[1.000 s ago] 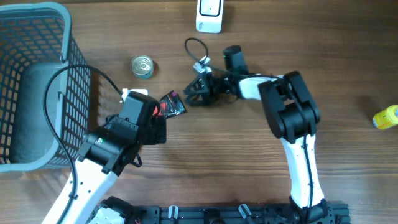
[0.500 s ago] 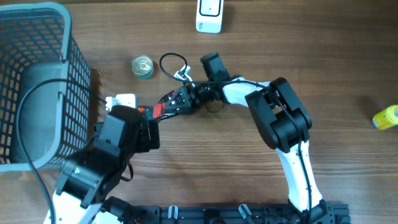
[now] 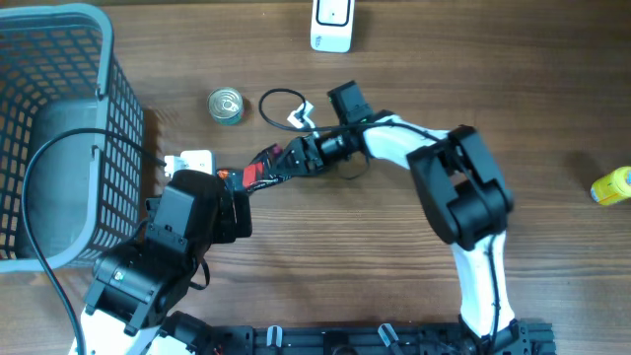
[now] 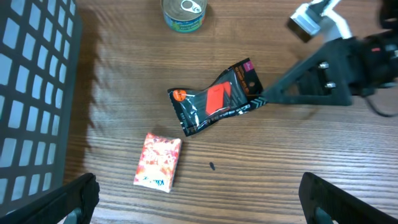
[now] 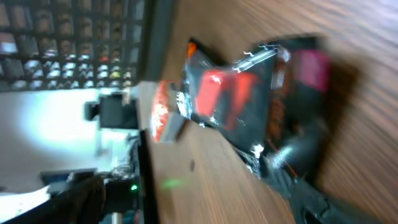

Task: Scan the item barcode

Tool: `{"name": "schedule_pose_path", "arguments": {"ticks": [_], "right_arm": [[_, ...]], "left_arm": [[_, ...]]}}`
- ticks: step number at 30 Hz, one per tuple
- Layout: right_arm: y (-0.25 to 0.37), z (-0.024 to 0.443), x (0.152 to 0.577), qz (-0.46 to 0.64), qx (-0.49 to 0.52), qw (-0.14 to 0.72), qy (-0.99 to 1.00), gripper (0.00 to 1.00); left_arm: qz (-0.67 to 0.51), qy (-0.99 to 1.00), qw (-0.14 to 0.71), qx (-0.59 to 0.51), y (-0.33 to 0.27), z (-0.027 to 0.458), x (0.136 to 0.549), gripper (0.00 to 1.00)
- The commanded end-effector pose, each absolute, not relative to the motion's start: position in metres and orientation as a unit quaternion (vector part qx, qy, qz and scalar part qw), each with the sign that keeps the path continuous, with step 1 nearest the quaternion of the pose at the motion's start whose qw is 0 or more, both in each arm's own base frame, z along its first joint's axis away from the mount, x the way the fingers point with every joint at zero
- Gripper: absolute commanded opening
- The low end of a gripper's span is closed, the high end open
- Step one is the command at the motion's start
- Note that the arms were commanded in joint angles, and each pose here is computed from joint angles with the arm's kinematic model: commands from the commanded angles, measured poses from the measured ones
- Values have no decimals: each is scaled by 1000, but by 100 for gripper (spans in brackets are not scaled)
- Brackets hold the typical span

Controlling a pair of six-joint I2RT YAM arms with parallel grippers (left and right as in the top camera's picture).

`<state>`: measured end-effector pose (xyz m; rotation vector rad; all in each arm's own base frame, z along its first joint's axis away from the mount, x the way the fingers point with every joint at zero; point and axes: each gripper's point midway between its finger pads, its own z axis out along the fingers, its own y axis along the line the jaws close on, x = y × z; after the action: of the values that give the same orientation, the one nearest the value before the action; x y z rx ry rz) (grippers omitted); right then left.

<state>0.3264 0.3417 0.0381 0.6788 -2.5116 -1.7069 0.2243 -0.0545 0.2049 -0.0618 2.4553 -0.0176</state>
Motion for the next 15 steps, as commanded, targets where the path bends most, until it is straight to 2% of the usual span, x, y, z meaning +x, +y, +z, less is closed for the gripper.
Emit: {"name": "schedule_pose_path", "arguments": {"ticks": [1, 7, 12, 15], "right_arm": [[318, 70, 344, -434, 268, -88, -856, 100], [273, 108, 335, -307, 283, -125, -900, 100], [234, 98, 334, -199, 243, -112, -943, 100], [228, 93, 327, -187, 259, -96, -943, 100]], "left_arm": [[-6, 939, 343, -35, -52, 208, 226, 100], [-12, 935, 353, -37, -54, 212, 230, 100], [-36, 921, 382, -61, -56, 225, 235, 100], [-49, 906, 415, -73, -54, 240, 235, 100]]}}
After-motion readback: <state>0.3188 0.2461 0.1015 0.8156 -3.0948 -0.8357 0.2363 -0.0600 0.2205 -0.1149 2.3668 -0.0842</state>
